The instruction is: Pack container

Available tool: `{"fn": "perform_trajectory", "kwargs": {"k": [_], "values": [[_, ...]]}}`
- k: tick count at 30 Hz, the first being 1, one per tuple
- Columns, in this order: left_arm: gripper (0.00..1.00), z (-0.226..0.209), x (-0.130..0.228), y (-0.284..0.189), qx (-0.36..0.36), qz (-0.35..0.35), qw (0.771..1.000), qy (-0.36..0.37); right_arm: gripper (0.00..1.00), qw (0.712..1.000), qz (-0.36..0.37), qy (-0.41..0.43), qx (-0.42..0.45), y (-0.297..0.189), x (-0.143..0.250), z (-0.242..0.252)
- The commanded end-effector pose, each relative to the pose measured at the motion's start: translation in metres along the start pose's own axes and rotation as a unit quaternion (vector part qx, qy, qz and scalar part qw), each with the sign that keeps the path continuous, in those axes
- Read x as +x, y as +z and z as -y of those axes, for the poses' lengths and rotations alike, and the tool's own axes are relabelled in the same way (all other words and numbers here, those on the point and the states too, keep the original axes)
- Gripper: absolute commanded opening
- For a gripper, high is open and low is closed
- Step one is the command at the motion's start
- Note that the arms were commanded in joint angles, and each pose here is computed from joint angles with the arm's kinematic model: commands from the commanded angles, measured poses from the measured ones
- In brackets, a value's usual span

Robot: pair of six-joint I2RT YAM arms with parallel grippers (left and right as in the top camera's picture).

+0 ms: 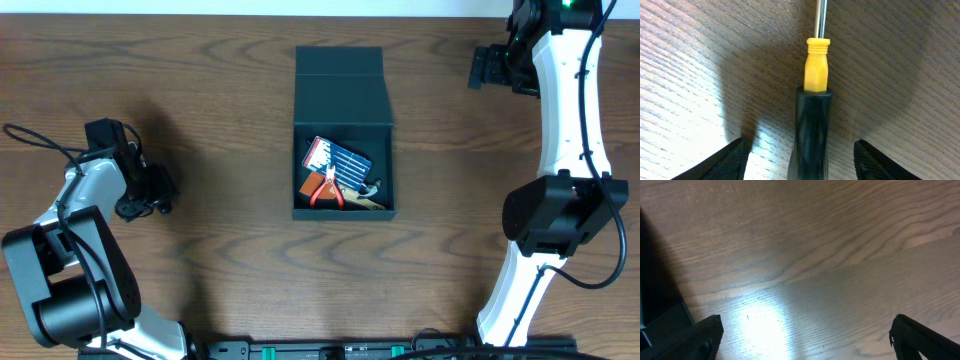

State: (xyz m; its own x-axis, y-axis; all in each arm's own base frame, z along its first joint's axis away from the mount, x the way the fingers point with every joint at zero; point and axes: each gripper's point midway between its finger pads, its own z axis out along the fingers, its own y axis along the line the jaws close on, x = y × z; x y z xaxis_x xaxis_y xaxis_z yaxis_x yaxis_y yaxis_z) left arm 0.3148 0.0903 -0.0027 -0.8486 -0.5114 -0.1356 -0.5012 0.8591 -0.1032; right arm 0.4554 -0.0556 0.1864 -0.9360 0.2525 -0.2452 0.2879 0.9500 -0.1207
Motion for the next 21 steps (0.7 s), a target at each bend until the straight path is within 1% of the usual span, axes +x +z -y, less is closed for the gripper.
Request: {"fn": "perform_trajectory", "kwargs": {"k": [1, 7, 21], "values": [[0.67, -0.0093, 0.0264, 0.0161, -0.015, -0.045, 0.999, -0.015, 0.99, 1.0, 0.023, 0.011, -0.004, -0.017, -0.0045, 0.0007], [0.66, -0.0093, 0.0264, 0.0161, -0.015, -0.045, 0.999, -0.015, 0.99, 1.0, 0.023, 0.011, -0.004, -0.0171, -0.0045, 0.0007], [0.66, -0.0139, 0.0248, 0.0181, -0.028, -0.042, 0.999, -0.014, 0.99, 1.0, 0.023, 0.011, -0.004, -0.017, -0.0045, 0.0007]]}}
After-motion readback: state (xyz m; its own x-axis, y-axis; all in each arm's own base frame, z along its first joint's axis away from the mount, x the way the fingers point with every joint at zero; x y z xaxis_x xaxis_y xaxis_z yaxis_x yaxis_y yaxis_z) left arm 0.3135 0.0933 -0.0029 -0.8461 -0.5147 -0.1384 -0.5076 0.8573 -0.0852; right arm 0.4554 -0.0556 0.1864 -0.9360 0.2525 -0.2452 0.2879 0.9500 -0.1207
